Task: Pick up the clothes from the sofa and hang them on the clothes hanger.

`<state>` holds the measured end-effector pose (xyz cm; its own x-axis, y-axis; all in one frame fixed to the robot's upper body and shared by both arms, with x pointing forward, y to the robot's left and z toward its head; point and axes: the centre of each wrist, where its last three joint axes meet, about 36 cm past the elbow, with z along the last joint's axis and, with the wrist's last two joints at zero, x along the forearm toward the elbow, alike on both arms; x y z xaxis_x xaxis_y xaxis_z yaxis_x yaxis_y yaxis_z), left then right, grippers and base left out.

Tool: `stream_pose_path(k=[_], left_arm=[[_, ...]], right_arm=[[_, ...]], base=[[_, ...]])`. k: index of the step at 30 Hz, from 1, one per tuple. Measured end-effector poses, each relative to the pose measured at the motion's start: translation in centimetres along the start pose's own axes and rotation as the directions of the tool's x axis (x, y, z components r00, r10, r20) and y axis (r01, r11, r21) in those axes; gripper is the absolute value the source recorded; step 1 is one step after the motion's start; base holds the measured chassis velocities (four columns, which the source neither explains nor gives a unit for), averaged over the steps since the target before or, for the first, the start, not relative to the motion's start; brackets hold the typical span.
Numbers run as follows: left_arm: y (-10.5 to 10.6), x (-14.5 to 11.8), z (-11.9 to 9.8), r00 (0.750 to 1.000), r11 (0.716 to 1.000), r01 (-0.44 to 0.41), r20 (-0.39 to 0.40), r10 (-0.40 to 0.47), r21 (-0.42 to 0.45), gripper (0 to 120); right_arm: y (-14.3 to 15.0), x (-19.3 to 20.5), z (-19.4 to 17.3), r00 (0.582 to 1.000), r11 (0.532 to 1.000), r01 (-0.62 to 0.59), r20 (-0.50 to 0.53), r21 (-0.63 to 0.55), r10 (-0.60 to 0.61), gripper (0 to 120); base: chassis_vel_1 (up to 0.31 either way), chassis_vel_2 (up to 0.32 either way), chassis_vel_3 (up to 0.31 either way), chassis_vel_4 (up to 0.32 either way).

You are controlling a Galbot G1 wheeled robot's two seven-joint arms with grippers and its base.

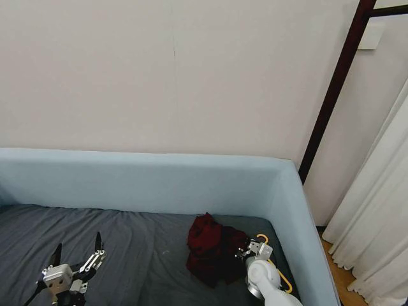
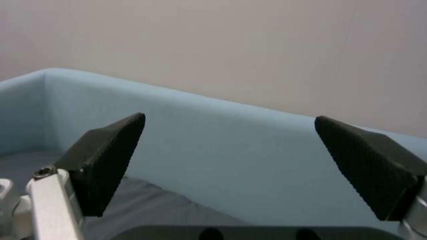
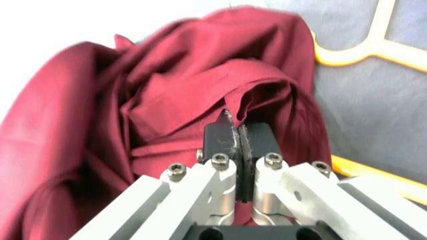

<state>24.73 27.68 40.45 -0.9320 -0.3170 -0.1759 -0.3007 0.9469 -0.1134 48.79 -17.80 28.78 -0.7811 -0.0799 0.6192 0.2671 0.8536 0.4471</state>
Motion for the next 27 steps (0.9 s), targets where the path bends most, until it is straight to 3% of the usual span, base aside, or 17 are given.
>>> stream_pose_path(k=[6,9,11,13,14,17,19,24,27], left_arm=[[0.0,0.1,0.0,1.0,1.0,0.004,0.001,-0.004,0.0,100],[0.0,0.1,-0.1,1.0,1.0,0.004,0.004,-0.004,0.0,100],[-0.1,0.1,-0.2,1.0,1.0,0.002,0.007,-0.002,0.002,100],[-0.3,0.3,-0.2,1.0,1.0,0.0,0.009,0.0,0.008,100],[-0.3,0.3,-0.2,1.0,1.0,0.0,0.009,0.0,0.008,100],[-0.5,0.3,-0.3,1.0,1.0,-0.002,0.015,0.002,0.013,100],[-0.6,0.3,-0.3,1.0,1.0,-0.002,0.016,0.002,0.014,100],[-0.9,0.4,-0.5,1.0,1.0,-0.006,0.023,0.006,0.017,100],[-0.9,0.4,-0.4,1.0,1.0,-0.006,0.024,0.006,0.017,100]], right_arm=[[0.7,3.1,-1.0,0.994,0.996,0.086,0.077,-0.032,-0.084,0],[1.9,5.8,-2.1,0.972,0.981,0.186,0.151,-0.045,-0.178,0],[2.3,8.0,-2.6,0.915,0.944,0.329,0.251,-0.018,-0.315,0],[2.1,9.9,-2.7,0.817,0.879,0.472,0.337,0.075,-0.467,0],[2.1,9.9,-2.7,0.817,0.879,0.472,0.337,0.075,-0.467,0],[2.5,12.6,-4.4,0.7,0.793,0.593,0.396,0.141,-0.594,0],[2.5,13.1,-4.9,0.681,0.779,0.61,0.406,0.148,-0.61,0],[3.5,16.3,-10.1,0.554,0.695,0.682,0.459,0.226,-0.694,0],[4.0,17.0,-11.9,0.525,0.68,0.686,0.471,0.258,-0.708,0]], base=[[0.0,0.0,0.0,0.0],[0.0,0.0,0.0,0.0],[0.0,0.0,0.0,0.0],[0.0,0.0,0.0,0.0],[0.0,0.0,0.0,0.0],[0.0,0.0,0.0,0.0],[0.0,0.0,0.0,0.0],[0.0,0.0,0.0,0.0],[0.0,0.0,0.0,0.0]])
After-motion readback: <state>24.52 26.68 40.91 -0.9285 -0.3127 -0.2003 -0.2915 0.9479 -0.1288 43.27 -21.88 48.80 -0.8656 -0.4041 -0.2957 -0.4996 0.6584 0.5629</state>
